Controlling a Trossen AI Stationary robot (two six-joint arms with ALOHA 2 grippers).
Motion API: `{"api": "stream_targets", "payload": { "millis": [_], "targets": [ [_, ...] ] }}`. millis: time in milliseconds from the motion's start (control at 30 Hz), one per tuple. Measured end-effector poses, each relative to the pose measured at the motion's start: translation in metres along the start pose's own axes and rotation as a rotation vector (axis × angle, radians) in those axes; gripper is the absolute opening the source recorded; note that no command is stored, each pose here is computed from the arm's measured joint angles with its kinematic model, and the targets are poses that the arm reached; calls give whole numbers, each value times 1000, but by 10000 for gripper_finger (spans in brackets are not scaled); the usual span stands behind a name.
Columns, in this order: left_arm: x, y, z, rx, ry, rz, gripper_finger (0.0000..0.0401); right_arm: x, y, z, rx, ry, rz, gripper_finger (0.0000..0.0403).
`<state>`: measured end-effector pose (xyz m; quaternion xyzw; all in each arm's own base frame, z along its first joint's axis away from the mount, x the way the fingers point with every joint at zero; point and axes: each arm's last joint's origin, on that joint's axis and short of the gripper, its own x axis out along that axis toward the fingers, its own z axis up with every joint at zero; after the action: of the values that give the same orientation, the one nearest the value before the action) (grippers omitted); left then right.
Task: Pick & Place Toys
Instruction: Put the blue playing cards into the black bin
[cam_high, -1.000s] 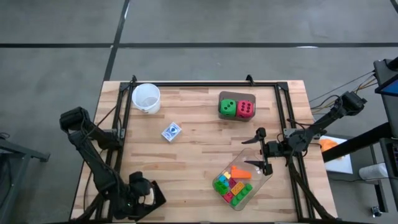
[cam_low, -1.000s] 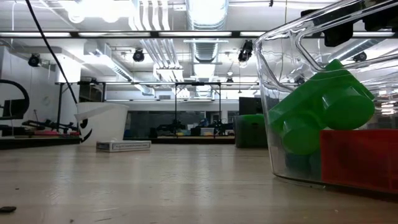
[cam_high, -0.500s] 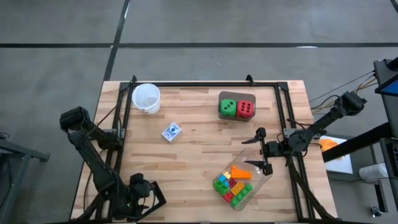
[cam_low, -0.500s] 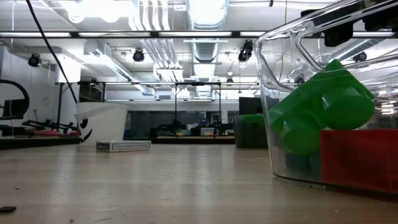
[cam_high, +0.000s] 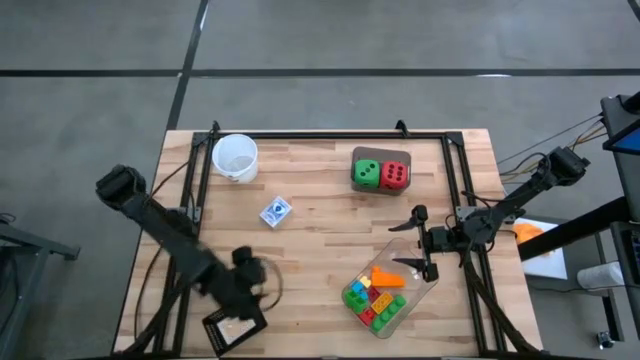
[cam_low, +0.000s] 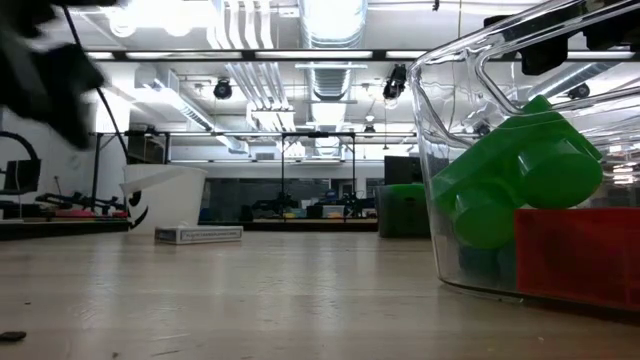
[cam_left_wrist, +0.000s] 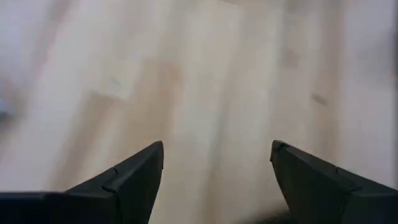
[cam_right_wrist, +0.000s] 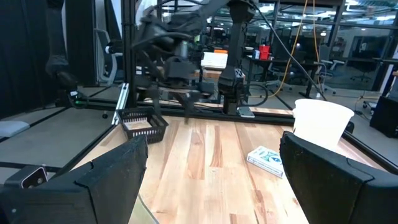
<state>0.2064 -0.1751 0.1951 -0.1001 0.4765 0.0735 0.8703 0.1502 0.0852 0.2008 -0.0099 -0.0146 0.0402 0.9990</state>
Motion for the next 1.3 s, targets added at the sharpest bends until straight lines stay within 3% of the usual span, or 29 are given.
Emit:
{"api": "stream_targets", "payload": {
  "millis": [133,300,500,667,800,1033,1300],
  "targets": [
    [16,31,31,46,0,87,326,0,0,0,-1,2,0,356],
    [31,86,63,-5,49,230,390,0,0,0,-2,4,0,356],
    [40,156,90,-134,75,340,387,0,0,-1,-4,7,0,356],
    [44,196,95,-251,97,308,396,0,0,-1,-8,13,0,356],
    [52,212,85,-330,126,224,398,0,0,-2,-10,18,1,356],
    [62,219,65,-365,182,244,399,0,0,-2,-10,18,1,356],
    [69,220,61,-369,151,237,398,0,0,-2,-9,17,1,356]
  ]
}}
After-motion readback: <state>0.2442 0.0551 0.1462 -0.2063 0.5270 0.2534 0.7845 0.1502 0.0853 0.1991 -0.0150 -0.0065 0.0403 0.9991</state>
